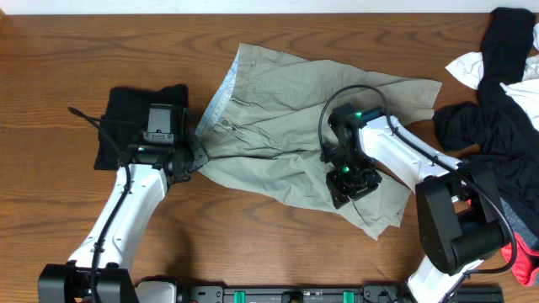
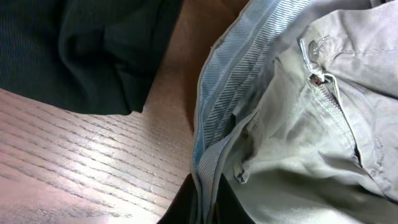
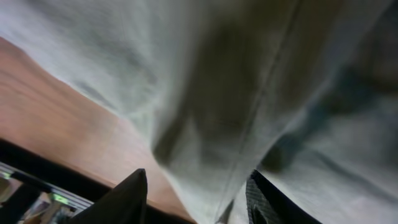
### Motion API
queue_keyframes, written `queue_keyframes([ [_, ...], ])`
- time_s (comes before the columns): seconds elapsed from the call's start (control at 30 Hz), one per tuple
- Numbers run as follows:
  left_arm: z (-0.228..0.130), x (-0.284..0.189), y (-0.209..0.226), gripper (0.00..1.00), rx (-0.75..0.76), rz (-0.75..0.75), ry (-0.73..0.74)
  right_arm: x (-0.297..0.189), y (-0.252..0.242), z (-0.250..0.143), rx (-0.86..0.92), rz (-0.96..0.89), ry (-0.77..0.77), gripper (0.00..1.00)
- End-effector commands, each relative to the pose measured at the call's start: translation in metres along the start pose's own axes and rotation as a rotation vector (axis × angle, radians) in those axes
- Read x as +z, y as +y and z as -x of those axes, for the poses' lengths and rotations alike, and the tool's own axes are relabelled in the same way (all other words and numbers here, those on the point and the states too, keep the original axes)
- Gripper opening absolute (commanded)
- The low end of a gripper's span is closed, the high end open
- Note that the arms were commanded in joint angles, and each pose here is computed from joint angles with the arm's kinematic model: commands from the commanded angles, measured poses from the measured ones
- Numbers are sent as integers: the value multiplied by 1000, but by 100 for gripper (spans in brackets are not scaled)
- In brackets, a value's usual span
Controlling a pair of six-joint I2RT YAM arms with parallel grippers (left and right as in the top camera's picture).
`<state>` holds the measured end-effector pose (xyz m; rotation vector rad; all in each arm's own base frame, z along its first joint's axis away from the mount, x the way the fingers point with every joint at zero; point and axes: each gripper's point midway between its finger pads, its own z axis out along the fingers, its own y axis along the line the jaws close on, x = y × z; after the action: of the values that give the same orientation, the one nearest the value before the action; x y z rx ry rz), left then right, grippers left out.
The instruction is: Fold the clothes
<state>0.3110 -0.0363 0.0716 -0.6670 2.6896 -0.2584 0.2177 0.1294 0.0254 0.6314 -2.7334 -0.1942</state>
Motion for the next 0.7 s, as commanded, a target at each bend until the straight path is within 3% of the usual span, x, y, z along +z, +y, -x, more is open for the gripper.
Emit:
queue_keyframes([
  [0.0, 3, 1, 6, 6, 8, 28, -11, 4, -4, -2, 17, -37, 9, 23],
  [0.03, 3, 1, 6, 6, 8, 28, -11, 4, -5, -2, 17, -40, 7, 3],
  [0.07, 3, 1, 6, 6, 8, 28, -11, 4, -7, -1, 29, -51, 4, 1],
  [0.23, 3, 1, 6, 6, 9, 28, -11, -20, -51, 8, 191, -272, -63, 1],
  [0.57, 3, 1, 6, 6, 9, 28, -11, -166, -137, 63, 360, -365, -543, 2],
  [0.6, 3, 1, 6, 6, 9, 28, -11, -172, -146, 66, 384, -367, -579, 13],
  [0.67, 3, 1, 6, 6, 9, 28, -11, -177, -165, 68, 431, -367, -618, 48],
])
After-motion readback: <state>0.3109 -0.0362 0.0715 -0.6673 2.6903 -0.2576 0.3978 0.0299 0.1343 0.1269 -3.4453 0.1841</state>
